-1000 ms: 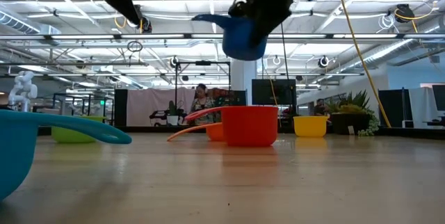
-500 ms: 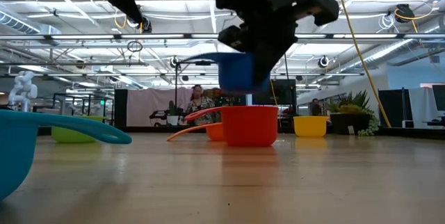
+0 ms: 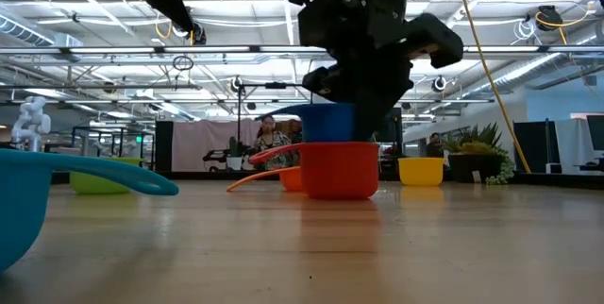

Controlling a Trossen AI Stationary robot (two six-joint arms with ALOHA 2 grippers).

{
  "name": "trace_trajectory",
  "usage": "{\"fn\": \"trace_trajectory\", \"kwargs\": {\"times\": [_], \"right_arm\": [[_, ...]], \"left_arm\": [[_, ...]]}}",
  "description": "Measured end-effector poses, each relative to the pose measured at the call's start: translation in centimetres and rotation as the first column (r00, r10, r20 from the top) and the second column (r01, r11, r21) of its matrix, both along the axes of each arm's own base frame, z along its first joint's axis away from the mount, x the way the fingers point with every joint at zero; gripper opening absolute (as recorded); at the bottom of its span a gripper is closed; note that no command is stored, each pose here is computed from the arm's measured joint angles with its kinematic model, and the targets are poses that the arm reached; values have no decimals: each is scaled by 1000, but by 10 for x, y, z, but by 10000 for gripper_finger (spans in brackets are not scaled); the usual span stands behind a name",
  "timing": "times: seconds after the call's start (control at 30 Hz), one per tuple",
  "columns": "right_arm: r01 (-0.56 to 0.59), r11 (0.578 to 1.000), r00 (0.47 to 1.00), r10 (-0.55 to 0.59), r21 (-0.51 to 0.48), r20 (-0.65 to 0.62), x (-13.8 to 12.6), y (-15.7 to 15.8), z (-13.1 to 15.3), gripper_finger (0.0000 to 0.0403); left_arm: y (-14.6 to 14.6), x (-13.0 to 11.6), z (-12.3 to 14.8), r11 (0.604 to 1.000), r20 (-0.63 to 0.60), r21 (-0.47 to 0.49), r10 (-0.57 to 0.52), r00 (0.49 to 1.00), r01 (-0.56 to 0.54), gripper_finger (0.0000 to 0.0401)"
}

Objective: Nest measuring cups in basket
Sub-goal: Stack the blue measuring cup on top of the red measuring cup, then stack the yellow measuring cup on top of the blue measuring cup

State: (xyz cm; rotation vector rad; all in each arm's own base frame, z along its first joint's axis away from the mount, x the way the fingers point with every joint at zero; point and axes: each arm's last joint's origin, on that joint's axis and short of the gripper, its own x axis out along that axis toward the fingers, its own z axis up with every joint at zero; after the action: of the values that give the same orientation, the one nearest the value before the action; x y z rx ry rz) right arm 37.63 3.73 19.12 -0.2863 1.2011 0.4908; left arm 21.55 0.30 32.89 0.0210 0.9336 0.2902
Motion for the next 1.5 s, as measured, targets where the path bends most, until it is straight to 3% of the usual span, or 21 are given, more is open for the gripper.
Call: {"fn": "trace_trajectory", "kwargs": {"times": [0.37,0.73,0.87,1.0,1.1,1.17,1.23,1.33,1.5], "right_arm": [[73,997,997,-73,20,-22,-3,0,4,203],[111,993,991,-114,43,74,-17,-1,44,228],[174,972,985,-173,-155,20,-28,-14,45,228],[327,890,936,-351,-319,-19,-38,-50,34,223],[568,737,781,-623,-367,-42,-51,-84,23,218],[674,638,665,-743,-373,-70,-63,-106,13,214],[743,566,568,-816,-357,-111,-74,-123,3,211],[819,502,476,-865,-277,-157,-83,-140,-9,211],[859,465,439,-884,-213,-158,-86,-150,-17,210]], "left_arm": [[0,0,0,1000,0,-2,2,1000,-2,26],[0,0,0,1000,-2,-1,1,1000,-1,26],[0,0,0,1000,-2,-1,1,1000,-1,26],[0,0,0,1000,-2,2,-3,1000,3,26],[0,0,0,1000,0,-2,2,1000,-2,26],[0,0,0,1000,1,-3,3,1000,-3,26],[0,0,0,1000,2,-3,3,1000,-3,26],[0,0,0,1000,5,-3,3,1000,-3,26],[0,0,0,1000,-2,-3,3,1000,-3,26]]}}
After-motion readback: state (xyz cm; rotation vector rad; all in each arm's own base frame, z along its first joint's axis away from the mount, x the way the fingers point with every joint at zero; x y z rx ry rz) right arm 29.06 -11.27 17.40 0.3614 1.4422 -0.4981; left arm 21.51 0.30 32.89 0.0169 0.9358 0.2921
